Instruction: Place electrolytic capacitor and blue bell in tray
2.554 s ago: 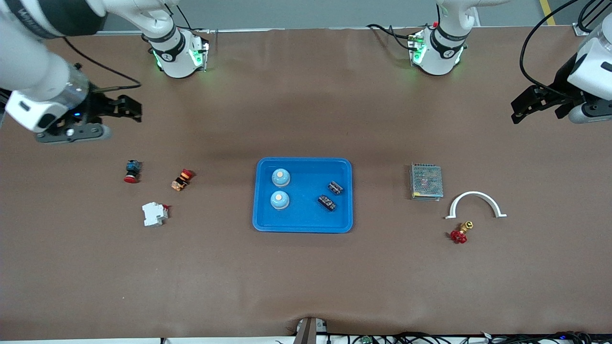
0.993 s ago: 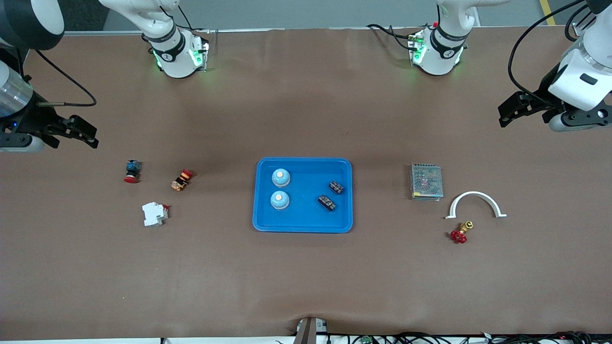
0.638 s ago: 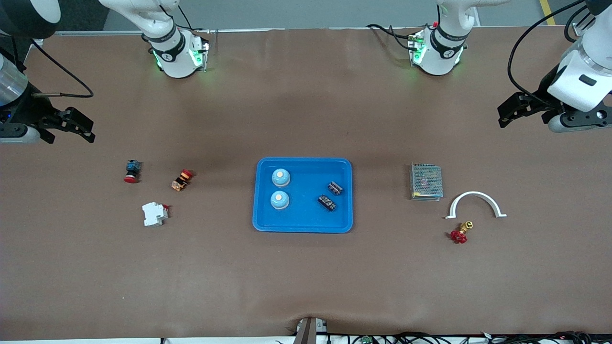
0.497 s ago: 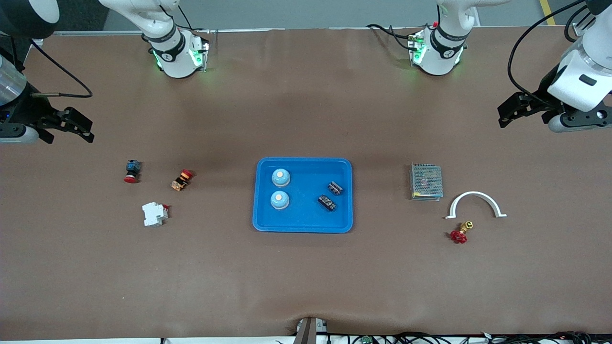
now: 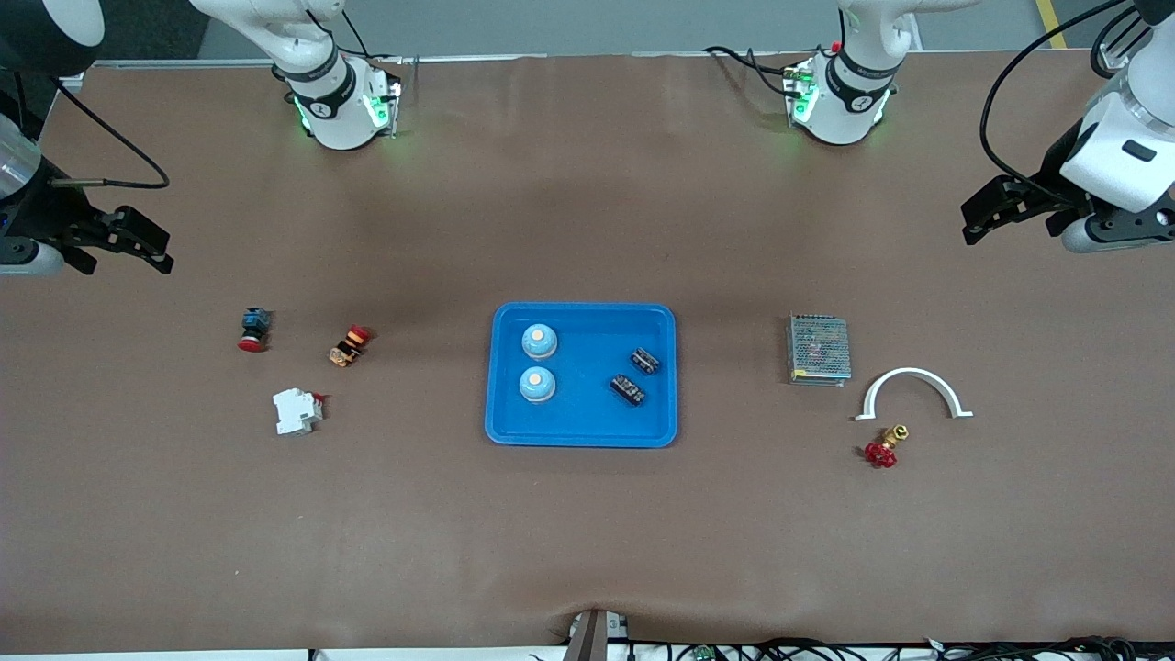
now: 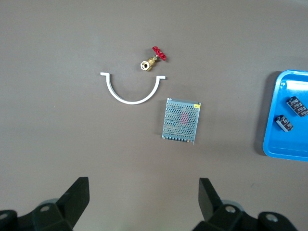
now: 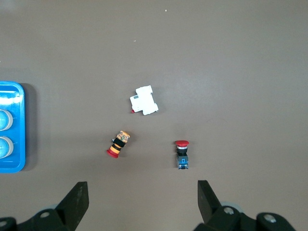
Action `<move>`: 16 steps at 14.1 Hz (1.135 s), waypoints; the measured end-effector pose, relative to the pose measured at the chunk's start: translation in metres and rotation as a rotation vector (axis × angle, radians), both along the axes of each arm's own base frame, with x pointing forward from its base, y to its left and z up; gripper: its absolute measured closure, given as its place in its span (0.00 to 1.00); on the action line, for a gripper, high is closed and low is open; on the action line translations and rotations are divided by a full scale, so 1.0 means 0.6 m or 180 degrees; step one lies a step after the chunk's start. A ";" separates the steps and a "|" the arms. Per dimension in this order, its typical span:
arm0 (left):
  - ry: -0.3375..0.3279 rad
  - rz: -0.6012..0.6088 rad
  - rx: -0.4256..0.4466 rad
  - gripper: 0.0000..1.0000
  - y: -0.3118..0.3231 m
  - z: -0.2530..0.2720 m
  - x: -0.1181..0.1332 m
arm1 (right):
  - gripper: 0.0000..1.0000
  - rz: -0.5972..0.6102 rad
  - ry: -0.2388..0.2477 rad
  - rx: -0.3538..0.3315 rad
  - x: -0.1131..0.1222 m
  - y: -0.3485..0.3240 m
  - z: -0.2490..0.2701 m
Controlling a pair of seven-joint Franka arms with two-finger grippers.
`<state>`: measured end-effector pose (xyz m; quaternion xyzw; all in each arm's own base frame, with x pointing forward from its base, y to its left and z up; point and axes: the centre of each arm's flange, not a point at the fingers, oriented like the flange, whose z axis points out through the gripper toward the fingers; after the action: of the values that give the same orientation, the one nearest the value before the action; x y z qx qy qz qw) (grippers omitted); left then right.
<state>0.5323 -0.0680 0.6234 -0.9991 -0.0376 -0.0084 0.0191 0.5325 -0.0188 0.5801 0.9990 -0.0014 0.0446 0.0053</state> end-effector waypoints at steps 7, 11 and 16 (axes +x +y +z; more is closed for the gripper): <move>0.0053 -0.0033 0.0009 0.00 -0.010 0.001 -0.005 | 0.00 0.0016 -0.0003 -0.0001 0.000 0.000 0.001; 0.0049 -0.0011 0.0007 0.00 0.003 0.010 -0.006 | 0.00 0.0022 -0.0003 -0.0002 0.000 0.000 0.001; 0.0003 -0.0109 0.0002 0.00 0.009 0.030 -0.007 | 0.00 0.0026 0.0021 -0.0001 -0.001 0.000 0.000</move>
<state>0.5278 -0.0628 0.6415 -0.9996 -0.0205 -0.0082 0.0193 0.5319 -0.0186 0.5800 0.9991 0.0027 0.0413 0.0053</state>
